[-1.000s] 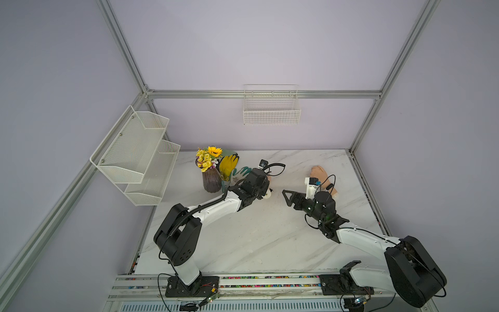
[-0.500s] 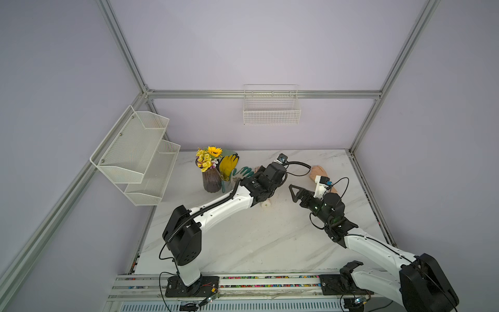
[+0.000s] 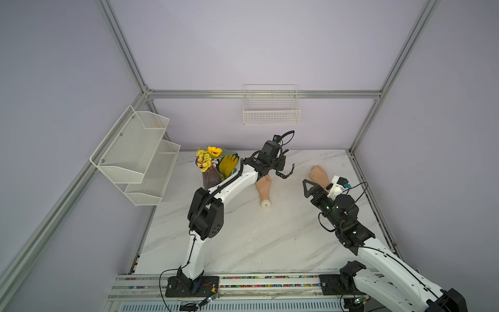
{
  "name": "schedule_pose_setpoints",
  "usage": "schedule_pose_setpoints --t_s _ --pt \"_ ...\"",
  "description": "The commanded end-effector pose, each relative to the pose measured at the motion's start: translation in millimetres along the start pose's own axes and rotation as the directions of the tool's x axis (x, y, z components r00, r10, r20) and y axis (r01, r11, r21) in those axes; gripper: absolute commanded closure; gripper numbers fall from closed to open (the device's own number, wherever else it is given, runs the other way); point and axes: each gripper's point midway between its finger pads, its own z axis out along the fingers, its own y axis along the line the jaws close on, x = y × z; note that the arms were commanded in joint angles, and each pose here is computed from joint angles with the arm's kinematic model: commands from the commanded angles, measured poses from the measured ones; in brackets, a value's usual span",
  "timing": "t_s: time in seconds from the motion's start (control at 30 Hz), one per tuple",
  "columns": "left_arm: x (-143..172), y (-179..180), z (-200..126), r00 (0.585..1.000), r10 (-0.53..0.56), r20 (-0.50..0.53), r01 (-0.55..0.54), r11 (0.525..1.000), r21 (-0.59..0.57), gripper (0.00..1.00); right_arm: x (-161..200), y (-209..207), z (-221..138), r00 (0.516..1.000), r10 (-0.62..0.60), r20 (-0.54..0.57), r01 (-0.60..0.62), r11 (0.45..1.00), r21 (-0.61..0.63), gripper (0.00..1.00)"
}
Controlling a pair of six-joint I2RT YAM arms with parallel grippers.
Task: Take off the watch
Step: Take off the watch from the hand, then place the watch at the center of the board.
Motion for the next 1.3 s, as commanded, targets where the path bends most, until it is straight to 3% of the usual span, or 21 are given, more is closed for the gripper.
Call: schedule_pose_setpoints --t_s 0.0,0.13,0.4,0.47,0.57,0.63,0.77,0.87,1.07,1.27 --pt "-13.1 -5.6 27.0 0.973 -0.231 0.006 0.227 0.961 0.157 1.00 2.8 -21.8 0.2 0.998 0.062 -0.009 -0.060 0.991 0.120 0.03" --pt "-7.2 19.2 70.8 0.930 -0.367 -0.002 0.365 0.924 0.110 1.00 8.3 -31.6 3.3 0.995 0.097 -0.022 -0.092 0.982 0.168 0.03" --pt "17.3 60.5 124.6 0.883 -0.470 0.006 0.470 0.883 0.011 1.00 15.6 -37.9 6.5 0.992 0.113 -0.054 -0.100 0.973 0.208 0.02" --pt "20.2 61.6 128.7 0.881 -0.472 0.004 0.472 0.881 0.029 0.90 14.9 -36.5 6.2 0.992 0.109 -0.057 -0.095 0.973 0.209 0.03" --pt "18.1 56.2 127.7 0.896 -0.443 0.004 0.442 0.894 0.068 0.55 11.8 -36.6 5.5 0.994 0.094 -0.050 -0.081 0.972 0.220 0.03" --pt "11.6 53.5 121.4 0.910 -0.415 0.019 0.412 0.908 0.080 0.42 8.2 -36.0 5.1 0.996 0.078 -0.040 -0.068 0.972 0.226 0.03" --pt "-8.9 43.4 95.8 0.941 -0.333 0.064 0.326 0.941 0.091 0.21 0.3 -31.7 2.6 0.998 0.058 -0.014 -0.053 0.974 0.219 0.03" --pt "-32.1 24.0 59.1 0.957 -0.257 0.133 0.243 0.963 0.113 0.01 -5.2 -27.5 -0.8 0.999 0.050 0.007 -0.051 0.979 0.199 0.03" --pt "-60.1 -25.7 -31.1 0.954 -0.088 0.286 0.051 0.989 0.135 0.00 -25.8 -15.0 -4.1 0.997 0.006 0.075 -0.017 0.988 0.154 0.03" --pt "-20.6 -74.1 -111.7 0.934 0.101 0.344 -0.173 0.967 0.186 0.00 -58.3 -26.7 24.9 0.989 -0.134 0.057 0.121 0.975 0.188 0.03"
